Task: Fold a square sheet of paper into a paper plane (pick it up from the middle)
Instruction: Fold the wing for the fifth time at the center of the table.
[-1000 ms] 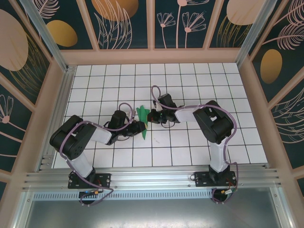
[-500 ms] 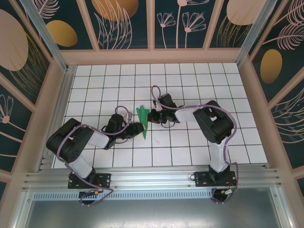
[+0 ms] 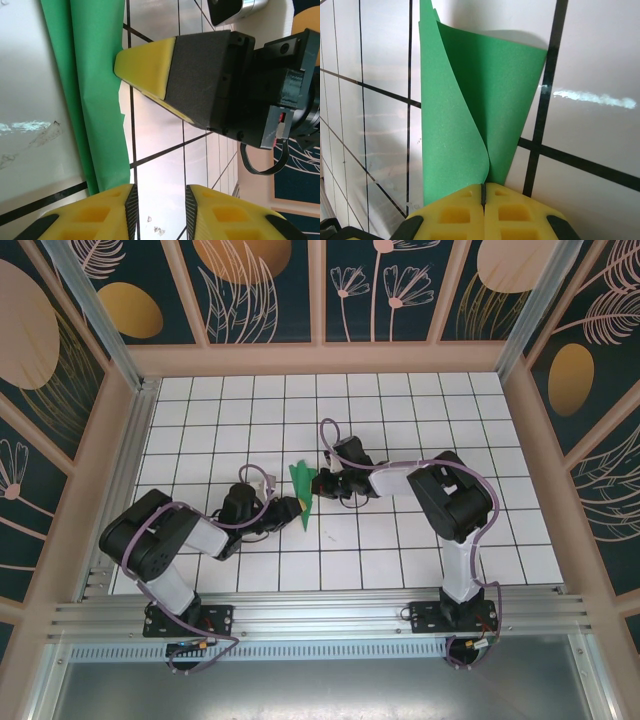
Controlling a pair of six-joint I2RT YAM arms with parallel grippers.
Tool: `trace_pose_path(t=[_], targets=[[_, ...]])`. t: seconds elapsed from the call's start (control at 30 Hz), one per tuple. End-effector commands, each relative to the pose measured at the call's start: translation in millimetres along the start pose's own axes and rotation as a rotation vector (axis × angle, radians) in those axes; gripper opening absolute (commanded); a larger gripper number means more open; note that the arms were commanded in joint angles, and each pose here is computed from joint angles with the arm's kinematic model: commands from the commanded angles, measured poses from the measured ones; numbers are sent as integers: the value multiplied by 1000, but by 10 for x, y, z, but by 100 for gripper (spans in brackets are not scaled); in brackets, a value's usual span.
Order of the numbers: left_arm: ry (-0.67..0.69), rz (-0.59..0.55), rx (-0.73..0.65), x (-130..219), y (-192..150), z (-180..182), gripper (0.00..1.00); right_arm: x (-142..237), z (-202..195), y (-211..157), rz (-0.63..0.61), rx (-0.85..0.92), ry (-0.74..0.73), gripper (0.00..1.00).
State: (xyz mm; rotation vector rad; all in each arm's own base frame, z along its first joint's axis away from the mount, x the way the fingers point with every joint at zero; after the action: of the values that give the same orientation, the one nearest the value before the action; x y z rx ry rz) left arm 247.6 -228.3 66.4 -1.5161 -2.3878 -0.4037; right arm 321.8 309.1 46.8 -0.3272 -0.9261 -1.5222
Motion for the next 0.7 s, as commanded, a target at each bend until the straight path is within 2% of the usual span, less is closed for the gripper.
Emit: trace_pose_path(t=[0.0, 0.2, 0.67], targets=[[-51, 24, -21, -54, -9, -113, 33, -58, -338, -79, 32, -73, -131, 0], [-41, 71, -10, -168, -85, -36, 33, -84, -369, -102, 48, -86, -142, 0], [-15, 86, -14, -251, -81, 10, 33, -115, -406, -137, 67, -100, -146, 2]])
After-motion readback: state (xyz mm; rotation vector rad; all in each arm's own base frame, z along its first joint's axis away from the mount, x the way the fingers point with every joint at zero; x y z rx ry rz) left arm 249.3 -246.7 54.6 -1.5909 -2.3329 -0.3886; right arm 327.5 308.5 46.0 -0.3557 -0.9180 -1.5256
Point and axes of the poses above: each hand's point on the last joint's axis, 136 mm out from that joint toward the fingers, its own x axis back along the fingers, its own z axis along the line the jaws close on, y = z × x, the point moved 4 cm from there along x, back along the fingers, and after that the axes turned 8 degrees about x, right-handed, at the moved point
